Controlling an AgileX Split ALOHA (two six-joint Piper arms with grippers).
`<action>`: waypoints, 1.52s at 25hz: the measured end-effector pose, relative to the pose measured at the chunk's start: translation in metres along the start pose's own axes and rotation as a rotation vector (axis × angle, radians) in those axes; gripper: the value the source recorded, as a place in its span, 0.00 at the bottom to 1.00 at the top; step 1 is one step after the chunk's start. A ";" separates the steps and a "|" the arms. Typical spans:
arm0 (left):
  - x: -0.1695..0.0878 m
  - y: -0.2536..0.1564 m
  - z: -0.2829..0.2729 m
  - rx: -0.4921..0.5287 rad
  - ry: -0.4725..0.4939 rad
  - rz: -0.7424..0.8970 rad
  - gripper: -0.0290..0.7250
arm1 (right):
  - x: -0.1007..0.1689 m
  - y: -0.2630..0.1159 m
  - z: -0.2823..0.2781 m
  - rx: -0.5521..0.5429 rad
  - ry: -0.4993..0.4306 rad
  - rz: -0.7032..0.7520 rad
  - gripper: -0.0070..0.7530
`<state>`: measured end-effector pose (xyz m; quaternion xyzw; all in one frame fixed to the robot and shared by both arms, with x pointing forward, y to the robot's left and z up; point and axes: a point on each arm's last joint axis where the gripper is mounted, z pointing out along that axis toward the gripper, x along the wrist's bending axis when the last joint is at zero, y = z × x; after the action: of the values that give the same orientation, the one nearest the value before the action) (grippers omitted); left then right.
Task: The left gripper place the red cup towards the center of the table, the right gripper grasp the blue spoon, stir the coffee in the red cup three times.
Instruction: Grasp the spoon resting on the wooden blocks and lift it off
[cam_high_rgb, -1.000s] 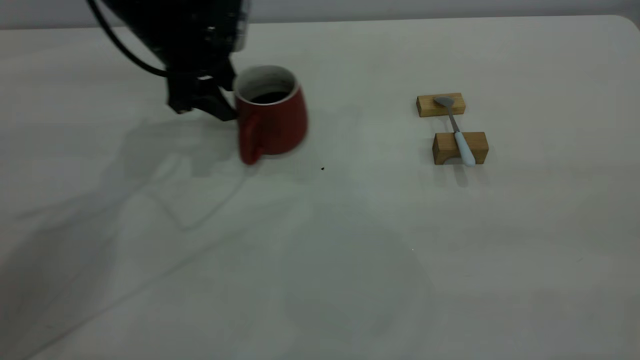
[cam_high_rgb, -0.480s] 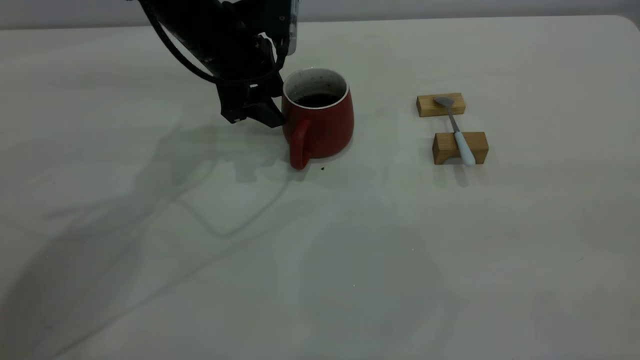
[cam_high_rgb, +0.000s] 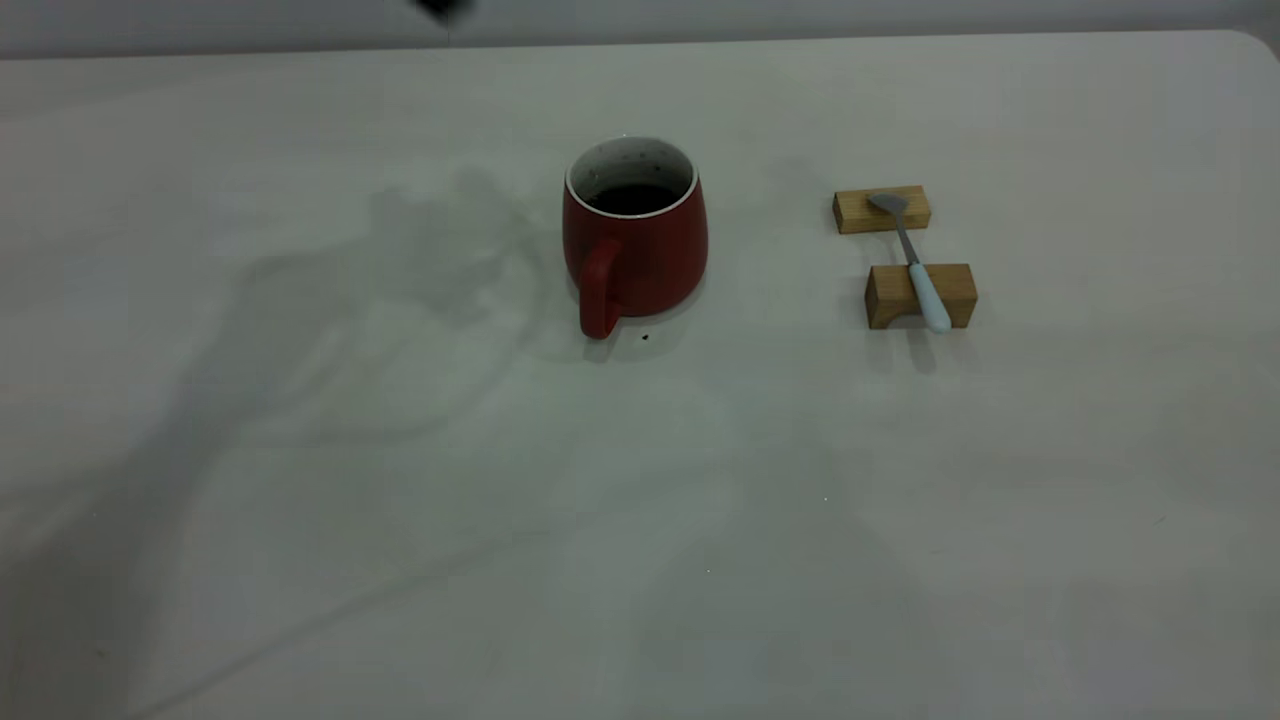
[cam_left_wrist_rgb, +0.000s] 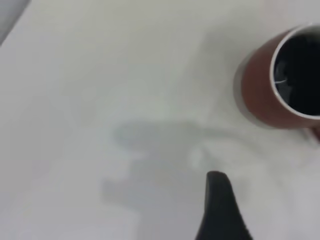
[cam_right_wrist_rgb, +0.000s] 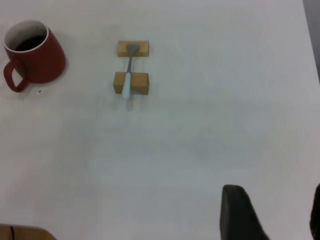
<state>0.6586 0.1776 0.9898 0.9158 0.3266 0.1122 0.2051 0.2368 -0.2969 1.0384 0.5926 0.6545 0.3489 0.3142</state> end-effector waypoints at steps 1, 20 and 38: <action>-0.002 0.000 -0.019 0.017 0.014 -0.078 0.77 | 0.000 0.000 0.000 0.000 0.000 0.000 0.52; -0.093 -0.096 -0.247 0.082 0.315 -0.548 0.77 | 0.000 0.000 0.000 0.000 0.000 0.000 0.51; -0.210 -0.263 -0.215 -0.033 0.249 -0.591 0.77 | 0.000 0.000 0.000 0.000 0.000 0.000 0.49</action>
<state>0.2805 0.2922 1.0487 0.7572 0.5990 0.1642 0.2023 0.2368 -0.2969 1.0384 0.5926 0.6545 0.3489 0.3142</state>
